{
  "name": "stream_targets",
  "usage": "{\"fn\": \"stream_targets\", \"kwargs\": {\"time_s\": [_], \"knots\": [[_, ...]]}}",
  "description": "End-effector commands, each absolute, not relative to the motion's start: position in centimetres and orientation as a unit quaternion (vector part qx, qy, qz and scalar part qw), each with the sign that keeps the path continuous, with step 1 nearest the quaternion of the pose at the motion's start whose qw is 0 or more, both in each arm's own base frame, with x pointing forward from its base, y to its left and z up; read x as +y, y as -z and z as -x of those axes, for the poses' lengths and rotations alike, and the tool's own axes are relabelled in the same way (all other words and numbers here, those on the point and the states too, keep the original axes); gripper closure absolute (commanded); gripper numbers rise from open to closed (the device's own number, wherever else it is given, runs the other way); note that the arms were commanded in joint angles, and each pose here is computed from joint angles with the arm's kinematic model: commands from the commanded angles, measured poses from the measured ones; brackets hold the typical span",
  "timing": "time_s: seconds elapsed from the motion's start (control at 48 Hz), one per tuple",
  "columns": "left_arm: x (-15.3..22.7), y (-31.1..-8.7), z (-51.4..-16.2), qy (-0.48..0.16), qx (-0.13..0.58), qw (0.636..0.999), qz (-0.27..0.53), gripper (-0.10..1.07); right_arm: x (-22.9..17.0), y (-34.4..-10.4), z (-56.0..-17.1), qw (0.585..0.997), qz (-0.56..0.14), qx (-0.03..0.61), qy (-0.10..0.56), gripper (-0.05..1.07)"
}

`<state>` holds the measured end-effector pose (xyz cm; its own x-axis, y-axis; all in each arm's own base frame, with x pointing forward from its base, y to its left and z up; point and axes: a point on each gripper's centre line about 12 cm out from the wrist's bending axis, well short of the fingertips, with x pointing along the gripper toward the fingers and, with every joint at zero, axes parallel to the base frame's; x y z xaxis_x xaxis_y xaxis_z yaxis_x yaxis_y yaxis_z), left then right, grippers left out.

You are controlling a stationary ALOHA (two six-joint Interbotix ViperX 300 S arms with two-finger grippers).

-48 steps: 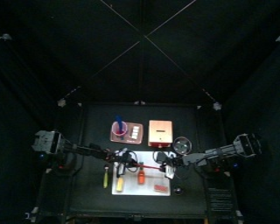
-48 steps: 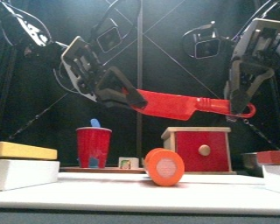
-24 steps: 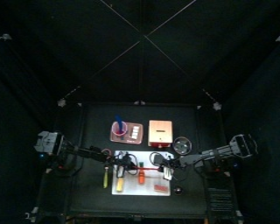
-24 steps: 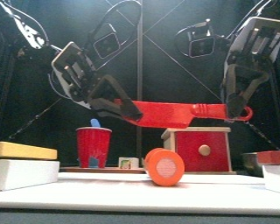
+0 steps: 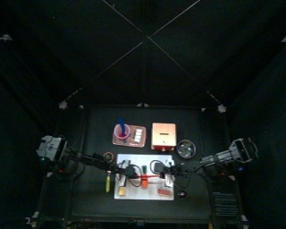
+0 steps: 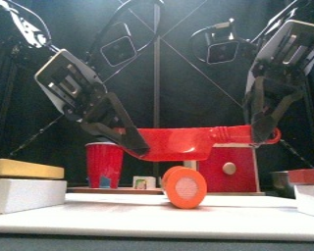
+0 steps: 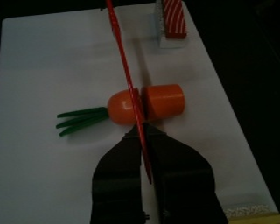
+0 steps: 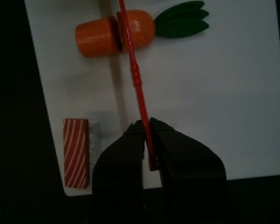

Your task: Cut carrot

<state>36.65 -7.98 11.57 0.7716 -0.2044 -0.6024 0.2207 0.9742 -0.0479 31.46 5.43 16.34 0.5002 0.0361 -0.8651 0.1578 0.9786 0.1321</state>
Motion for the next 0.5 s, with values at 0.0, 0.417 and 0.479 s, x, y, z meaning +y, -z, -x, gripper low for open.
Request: {"fn": "stream_targets", "kwargs": {"time_s": [0.0,0.417,0.479], "knots": [[-9.6,-11.61,-36.4,0.132,0.319,0.938,-0.021,0.64,5.39,-16.59,-31.19,0.859,-0.105,0.5,0.039,0.62],[-10.19,-11.15,-36.54,0.138,0.33,0.933,-0.028,0.64,5.98,-16.2,-30.87,0.854,-0.112,0.507,0.035,0.62],[-10.16,-10.94,-36.51,0.137,0.334,0.932,-0.028,0.64,5.98,-16.01,-30.89,0.852,-0.112,0.51,0.035,0.62]]}}
